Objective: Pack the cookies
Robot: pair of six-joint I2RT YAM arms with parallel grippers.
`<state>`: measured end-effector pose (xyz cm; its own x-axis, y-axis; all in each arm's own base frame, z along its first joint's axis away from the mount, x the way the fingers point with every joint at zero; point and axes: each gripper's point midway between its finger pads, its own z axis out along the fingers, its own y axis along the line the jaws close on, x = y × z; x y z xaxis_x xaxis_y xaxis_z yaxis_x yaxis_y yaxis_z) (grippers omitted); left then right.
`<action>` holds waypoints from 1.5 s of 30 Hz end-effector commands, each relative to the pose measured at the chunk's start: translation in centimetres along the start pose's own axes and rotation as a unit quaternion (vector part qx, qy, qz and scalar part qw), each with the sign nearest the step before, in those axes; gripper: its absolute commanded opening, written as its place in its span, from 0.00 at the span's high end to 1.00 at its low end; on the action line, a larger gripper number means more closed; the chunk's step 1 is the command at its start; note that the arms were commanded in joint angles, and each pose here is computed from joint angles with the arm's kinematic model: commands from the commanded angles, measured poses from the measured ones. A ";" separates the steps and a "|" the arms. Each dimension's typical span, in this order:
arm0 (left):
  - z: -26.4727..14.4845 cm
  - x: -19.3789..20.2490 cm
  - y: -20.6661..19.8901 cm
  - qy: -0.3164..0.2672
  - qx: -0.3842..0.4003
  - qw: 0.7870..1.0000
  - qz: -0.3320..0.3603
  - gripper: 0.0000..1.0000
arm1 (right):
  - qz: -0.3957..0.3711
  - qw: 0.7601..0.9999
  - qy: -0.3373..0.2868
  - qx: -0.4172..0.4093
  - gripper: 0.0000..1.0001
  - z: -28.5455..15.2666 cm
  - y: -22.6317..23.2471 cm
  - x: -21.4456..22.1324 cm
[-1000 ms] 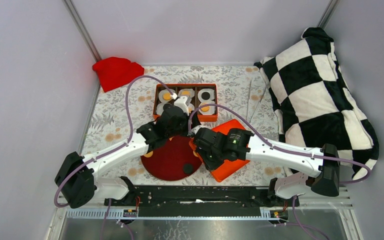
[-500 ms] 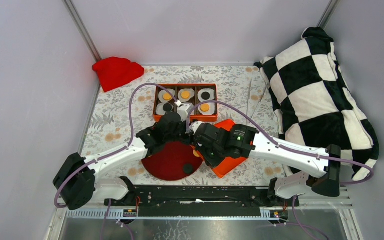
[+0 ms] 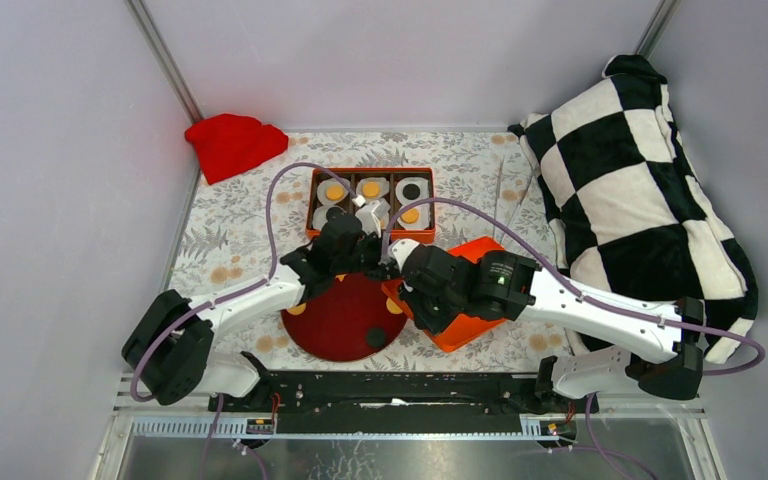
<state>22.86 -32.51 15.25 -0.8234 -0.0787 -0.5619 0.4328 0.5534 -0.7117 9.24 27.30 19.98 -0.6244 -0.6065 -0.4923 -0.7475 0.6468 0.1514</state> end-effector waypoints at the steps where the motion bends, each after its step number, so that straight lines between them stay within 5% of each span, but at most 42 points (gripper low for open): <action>1: -0.6 0.1 -2.2 0.020 0.031 0.999 -0.001 1.00 | -0.013 0.993 -0.084 0.076 0.91 -1.3 -2.6 -3.6; 3: -0.8 -0.8 -1.8 0.011 0.001 1.000 -0.015 1.00 | -0.006 0.989 -0.088 0.121 0.68 -1.8 -4.1 -3.9; 6: -1.3 -2.4 -1.9 0.012 -0.028 0.999 -0.034 1.00 | -0.014 0.982 -0.092 0.164 0.53 -2.2 -5.0 -4.3; 16: -1.8 -6.1 -3.4 0.026 -0.071 0.997 -0.017 1.00 | -0.101 0.939 -0.053 0.324 0.46 -0.1 -7.7 -4.5; 20: -2.6 -6.4 -3.1 0.028 -0.091 0.995 -0.012 1.00 | -0.112 0.916 -0.041 0.384 0.52 0.0 -8.9 -4.9; 26: -4.1 -7.0 -2.9 0.015 -0.110 0.994 -0.004 1.00 | -0.115 0.873 -0.030 0.472 0.94 -1.6 -10.7 -5.4; 28: -4.4 -7.5 -2.8 0.007 -0.115 0.993 -0.004 1.00 | -0.117 0.865 -0.029 0.487 1.00 -1.9 -10.9 -5.6; 33: -5.9 -10.4 -2.7 -0.042 -0.130 0.991 -0.006 0.73 | -0.096 0.869 -0.050 0.482 1.00 -2.6 -10.6 -6.3; 37: -9.9 -16.2 -3.7 -0.147 -0.157 0.977 0.001 0.66 | -0.069 0.881 -0.088 0.460 1.00 -4.2 -9.9 -7.9; 39: -13.2 -19.9 -4.9 -0.226 -0.177 0.958 0.012 0.72 | -0.052 0.889 -0.122 0.438 1.00 -5.8 -9.2 -10.0; 42: -18.2 -23.9 -5.2 -0.336 -0.235 0.912 0.016 0.97 | 0.002 0.909 -0.190 0.371 1.00 -8.6 -8.5 -14.6; 45: -21.1 -26.1 -4.1 -0.392 -0.293 0.872 0.021 1.00 | 0.062 0.921 -0.278 0.265 1.00 -12.4 -8.1 -19.8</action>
<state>32.97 -20.85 38.15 -0.4448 -0.4229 -0.7895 0.1876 0.8179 -0.5439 21.88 28.01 29.14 -0.4590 -0.5554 -0.6934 -0.3480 0.8305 -0.4348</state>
